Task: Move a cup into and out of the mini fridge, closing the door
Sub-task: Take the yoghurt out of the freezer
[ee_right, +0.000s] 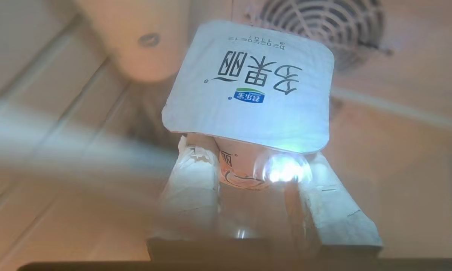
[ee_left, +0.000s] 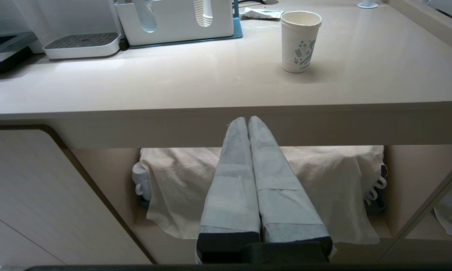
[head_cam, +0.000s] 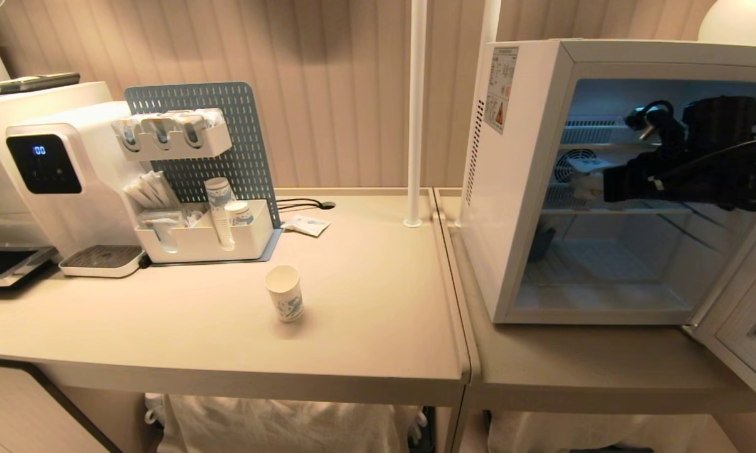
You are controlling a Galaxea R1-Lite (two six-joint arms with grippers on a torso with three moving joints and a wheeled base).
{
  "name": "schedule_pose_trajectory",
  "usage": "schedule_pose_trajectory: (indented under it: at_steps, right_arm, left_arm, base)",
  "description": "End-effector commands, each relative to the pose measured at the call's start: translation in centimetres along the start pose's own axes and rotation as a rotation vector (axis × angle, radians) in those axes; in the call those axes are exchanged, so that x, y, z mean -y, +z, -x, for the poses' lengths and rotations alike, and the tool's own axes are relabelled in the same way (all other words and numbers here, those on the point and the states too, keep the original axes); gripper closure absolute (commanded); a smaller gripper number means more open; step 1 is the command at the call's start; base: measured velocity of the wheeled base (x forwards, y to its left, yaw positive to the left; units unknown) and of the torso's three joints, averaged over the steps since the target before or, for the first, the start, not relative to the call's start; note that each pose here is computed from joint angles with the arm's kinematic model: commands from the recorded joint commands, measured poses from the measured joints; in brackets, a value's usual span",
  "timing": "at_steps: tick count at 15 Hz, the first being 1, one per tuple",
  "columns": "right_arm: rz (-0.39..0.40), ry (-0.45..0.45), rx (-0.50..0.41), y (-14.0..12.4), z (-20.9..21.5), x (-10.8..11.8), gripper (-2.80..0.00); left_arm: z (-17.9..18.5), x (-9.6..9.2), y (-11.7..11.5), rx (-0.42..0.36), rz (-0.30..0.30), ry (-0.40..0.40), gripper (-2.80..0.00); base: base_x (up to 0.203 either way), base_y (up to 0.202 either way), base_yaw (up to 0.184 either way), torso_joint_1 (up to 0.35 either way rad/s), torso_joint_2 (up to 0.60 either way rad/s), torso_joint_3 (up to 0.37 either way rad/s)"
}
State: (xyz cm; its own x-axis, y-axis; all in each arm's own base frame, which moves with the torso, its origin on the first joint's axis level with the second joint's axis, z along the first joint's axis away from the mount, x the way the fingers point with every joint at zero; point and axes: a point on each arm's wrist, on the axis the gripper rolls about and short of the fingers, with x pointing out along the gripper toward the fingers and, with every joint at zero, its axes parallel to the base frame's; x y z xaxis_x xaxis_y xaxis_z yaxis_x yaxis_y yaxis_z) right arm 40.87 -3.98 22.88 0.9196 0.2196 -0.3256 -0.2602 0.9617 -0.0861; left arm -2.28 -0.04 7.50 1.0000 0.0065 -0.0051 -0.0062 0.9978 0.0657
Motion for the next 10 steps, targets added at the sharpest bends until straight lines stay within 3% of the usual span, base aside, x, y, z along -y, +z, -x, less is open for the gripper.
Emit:
schedule_pose_trajectory:
  at_steps: [1, 5, 10]
  right_arm:
    - [0.008, -0.011, 0.027, 1.8, 3.9, -0.7, 0.0]
    - [-0.012, -0.01, -0.032, 1.8, 9.8, -2.4, 0.0]
    - [-0.003, -0.043, -0.037, 0.2, 16.3, -5.0, 0.0]
  left_arm:
    - [0.0, 0.0, 0.0, -0.001, 0.0, 0.0, 0.0]
    - [0.0, 0.0, 0.0, 0.0, 0.0, 0.001, 0.0]
    - [0.0, 0.0, 0.0, 0.0, 0.0, 0.001, 0.0]
  base:
    - [0.0, 0.0, 0.0, 0.0, 0.0, 0.0]
    - [0.0, 0.0, 0.0, 0.0, 0.0, 0.0]
    - [0.0, 0.0, 0.0, 0.0, 0.0, 0.0]
